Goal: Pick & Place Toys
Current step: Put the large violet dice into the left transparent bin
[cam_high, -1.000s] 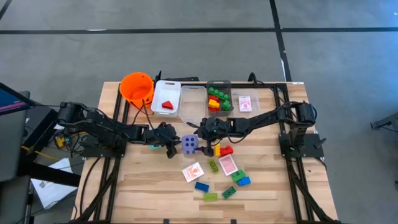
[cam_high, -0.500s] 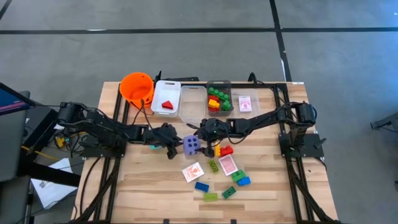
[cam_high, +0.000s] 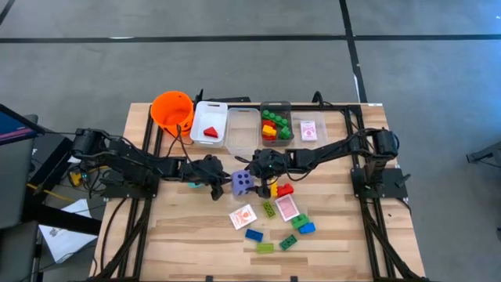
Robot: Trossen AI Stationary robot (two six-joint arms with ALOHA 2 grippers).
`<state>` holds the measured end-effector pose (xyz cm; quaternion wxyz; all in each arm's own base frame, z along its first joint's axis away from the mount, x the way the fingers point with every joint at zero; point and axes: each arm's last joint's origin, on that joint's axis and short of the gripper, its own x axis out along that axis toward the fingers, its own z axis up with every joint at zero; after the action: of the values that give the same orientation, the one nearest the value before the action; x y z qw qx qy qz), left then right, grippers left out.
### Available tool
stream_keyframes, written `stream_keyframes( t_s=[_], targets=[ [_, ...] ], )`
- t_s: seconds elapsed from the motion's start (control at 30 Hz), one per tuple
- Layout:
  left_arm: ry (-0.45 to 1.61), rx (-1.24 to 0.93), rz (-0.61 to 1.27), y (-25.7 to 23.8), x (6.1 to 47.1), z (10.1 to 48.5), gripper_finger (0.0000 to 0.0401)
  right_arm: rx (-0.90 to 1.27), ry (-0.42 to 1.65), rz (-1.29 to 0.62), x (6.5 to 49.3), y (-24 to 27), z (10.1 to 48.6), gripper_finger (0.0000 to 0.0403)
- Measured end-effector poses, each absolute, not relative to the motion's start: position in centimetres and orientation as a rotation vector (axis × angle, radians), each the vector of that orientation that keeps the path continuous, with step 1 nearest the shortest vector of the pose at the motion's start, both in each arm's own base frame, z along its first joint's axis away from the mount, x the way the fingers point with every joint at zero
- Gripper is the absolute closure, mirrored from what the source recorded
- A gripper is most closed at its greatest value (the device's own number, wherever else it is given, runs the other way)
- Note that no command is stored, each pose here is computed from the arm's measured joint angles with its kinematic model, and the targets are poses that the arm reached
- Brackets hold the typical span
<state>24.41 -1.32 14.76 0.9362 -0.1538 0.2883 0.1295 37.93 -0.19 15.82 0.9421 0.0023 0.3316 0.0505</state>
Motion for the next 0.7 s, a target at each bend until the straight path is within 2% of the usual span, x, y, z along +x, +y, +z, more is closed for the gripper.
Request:
stream_keyframes(
  t_s=[0.7],
  targets=[
    [0.591,-0.313,0.265,-1.31,24.39,14.75,0.0309,0.015,0.732,0.118,37.56,-0.14,15.48,0.0007]
  ],
)
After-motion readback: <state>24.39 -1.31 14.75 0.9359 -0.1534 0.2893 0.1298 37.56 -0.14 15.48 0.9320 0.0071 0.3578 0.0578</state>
